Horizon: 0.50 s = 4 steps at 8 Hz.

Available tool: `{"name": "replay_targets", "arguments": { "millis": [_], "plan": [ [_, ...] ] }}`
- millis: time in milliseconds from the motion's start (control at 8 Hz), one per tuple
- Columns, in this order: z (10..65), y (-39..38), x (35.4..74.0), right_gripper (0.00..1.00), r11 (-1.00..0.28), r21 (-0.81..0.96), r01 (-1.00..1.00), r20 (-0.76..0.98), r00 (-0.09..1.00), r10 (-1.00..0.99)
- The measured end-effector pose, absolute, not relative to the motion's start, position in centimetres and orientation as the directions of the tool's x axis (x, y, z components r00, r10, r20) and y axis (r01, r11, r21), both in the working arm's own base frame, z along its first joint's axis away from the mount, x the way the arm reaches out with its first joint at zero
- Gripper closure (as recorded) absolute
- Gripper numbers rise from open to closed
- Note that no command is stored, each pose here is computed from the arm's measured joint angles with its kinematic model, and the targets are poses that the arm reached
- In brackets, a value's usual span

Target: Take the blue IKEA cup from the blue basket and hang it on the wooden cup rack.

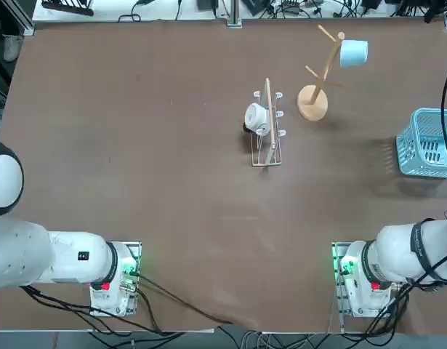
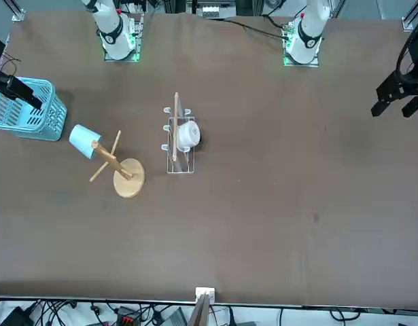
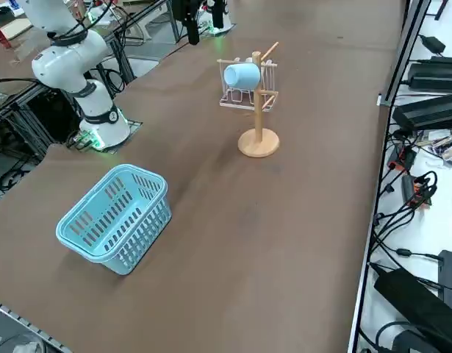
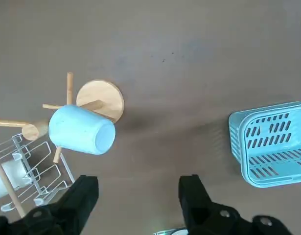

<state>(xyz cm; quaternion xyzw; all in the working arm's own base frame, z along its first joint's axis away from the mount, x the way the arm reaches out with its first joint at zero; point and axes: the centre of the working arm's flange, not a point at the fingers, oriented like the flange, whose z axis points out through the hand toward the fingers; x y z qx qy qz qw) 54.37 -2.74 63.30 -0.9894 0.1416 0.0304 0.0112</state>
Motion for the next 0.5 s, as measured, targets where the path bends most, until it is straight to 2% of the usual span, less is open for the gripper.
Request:
{"name": "replay_targets", "arguments": {
  "millis": [500],
  "plan": [
    [63.2, -2.81, 54.4, 0.0, -0.962, -0.014, -0.273, -0.062, 0.96, -0.272]
  ]
}}
